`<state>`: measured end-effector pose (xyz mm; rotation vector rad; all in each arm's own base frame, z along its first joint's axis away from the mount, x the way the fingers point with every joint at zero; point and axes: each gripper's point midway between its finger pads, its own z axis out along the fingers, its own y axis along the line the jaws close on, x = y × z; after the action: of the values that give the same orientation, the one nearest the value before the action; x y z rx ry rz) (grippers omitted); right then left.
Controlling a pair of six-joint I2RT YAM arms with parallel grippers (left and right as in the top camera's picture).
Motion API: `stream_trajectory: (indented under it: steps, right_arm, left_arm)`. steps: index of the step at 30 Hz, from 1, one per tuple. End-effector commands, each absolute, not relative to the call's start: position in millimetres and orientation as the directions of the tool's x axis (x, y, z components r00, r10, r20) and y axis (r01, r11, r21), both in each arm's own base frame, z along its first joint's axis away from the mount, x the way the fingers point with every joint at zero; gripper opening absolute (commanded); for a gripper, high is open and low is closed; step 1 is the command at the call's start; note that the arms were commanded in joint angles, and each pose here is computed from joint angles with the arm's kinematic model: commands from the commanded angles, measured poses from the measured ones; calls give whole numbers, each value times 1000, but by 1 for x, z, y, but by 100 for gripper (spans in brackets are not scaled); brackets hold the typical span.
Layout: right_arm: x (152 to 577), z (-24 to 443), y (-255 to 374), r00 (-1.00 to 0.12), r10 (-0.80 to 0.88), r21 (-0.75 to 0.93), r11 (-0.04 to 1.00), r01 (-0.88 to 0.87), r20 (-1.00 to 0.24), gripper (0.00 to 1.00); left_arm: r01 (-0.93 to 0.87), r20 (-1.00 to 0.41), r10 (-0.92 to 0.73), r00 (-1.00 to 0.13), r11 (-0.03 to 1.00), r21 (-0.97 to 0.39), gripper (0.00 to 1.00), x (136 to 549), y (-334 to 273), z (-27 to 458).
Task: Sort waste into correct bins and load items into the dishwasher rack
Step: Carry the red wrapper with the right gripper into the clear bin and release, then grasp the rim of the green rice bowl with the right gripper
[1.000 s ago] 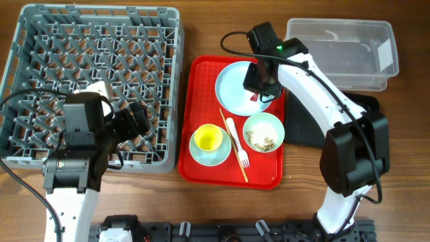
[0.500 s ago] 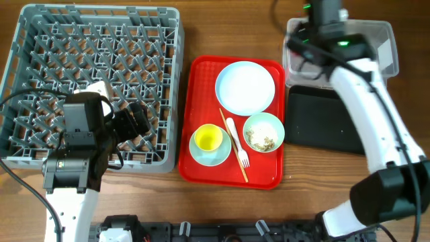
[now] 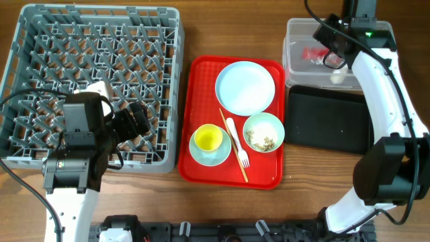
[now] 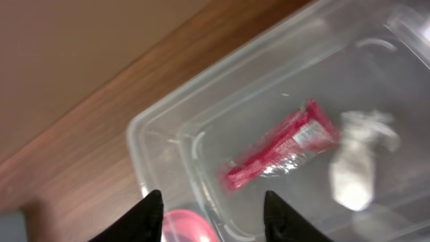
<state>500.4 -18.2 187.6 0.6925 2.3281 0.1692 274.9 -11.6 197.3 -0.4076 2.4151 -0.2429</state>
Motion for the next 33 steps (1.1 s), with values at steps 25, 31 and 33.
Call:
stream_trajectory:
  steps: [25,31,33]
  right_arm:
    - [305,128,146,-987,-22,263,963,-64,-159,56]
    - [296,84,165,-982,-26,172,983,-58,-184,49]
    - [295,75,172,-981,-17,166,985,-50,-193,47]
  left_arm:
    - [-233,-605,-358,-711,932,-277,100,278,-9,206]
    - [-233,-604,-358,-712,932,-277,100,278,-9,205]
    - [-233,-604,-358,-712,932,-278,100,278,-9,205]
